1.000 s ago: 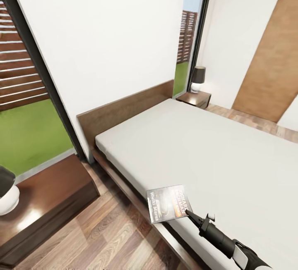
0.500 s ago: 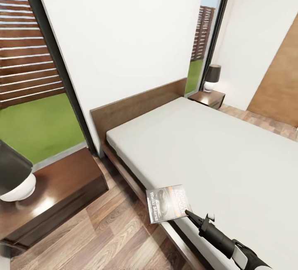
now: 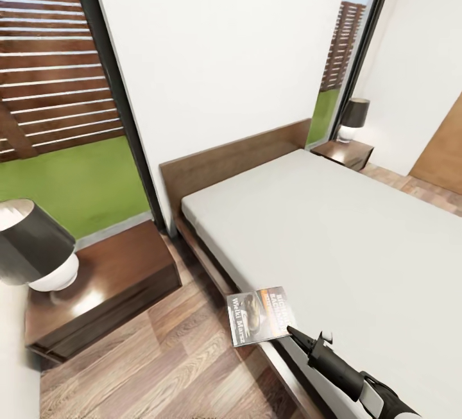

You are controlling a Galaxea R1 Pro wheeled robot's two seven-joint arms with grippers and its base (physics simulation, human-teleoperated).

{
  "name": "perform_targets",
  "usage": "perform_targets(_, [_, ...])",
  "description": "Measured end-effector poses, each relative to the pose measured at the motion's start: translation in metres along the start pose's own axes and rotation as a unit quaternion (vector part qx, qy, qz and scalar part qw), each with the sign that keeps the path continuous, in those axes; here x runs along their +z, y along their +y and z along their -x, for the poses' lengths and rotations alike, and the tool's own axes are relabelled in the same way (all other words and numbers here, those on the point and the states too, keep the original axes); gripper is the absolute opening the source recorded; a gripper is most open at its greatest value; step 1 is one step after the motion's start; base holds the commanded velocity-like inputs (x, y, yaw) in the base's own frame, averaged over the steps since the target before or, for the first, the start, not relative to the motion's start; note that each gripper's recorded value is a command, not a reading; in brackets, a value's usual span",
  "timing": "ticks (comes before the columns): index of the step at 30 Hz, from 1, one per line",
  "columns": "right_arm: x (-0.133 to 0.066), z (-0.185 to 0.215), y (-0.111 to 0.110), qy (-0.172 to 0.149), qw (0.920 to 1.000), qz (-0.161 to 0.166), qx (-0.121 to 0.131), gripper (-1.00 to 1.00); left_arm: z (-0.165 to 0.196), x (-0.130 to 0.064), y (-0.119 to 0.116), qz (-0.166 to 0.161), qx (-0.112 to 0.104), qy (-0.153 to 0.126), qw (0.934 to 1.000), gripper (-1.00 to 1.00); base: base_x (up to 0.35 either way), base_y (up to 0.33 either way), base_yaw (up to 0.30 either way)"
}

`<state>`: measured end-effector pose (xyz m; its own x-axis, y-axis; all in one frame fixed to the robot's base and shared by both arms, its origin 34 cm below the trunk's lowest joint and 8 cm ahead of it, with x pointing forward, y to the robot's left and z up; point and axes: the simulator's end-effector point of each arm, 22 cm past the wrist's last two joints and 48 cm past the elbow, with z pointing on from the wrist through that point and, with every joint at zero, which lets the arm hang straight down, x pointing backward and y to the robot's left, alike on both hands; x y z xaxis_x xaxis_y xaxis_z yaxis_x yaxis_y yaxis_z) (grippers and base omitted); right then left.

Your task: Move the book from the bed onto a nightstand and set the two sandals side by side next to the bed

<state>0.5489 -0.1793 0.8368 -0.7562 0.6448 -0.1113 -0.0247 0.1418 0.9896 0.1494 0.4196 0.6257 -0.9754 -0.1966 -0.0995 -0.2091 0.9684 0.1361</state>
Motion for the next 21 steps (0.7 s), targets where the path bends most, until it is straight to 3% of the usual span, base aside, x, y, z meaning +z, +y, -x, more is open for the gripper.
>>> perform_targets(10, [0.002, -0.004, -0.004, 0.001, 1.0, -0.001, 0.004, -1.0, 0.001, 0.002, -0.019, -0.012, -0.002, 0.0, 0.9999, 1.0, 0.003, 0.0, 0.223])
perform_targets(21, [0.002, -0.005, -0.008, -0.004, 0.9998, -0.004, -0.018, -1.0, 0.014, 0.006, -0.043, -0.034, -0.004, -0.011, 0.9993, 1.0, 0.098, 0.022, 0.229])
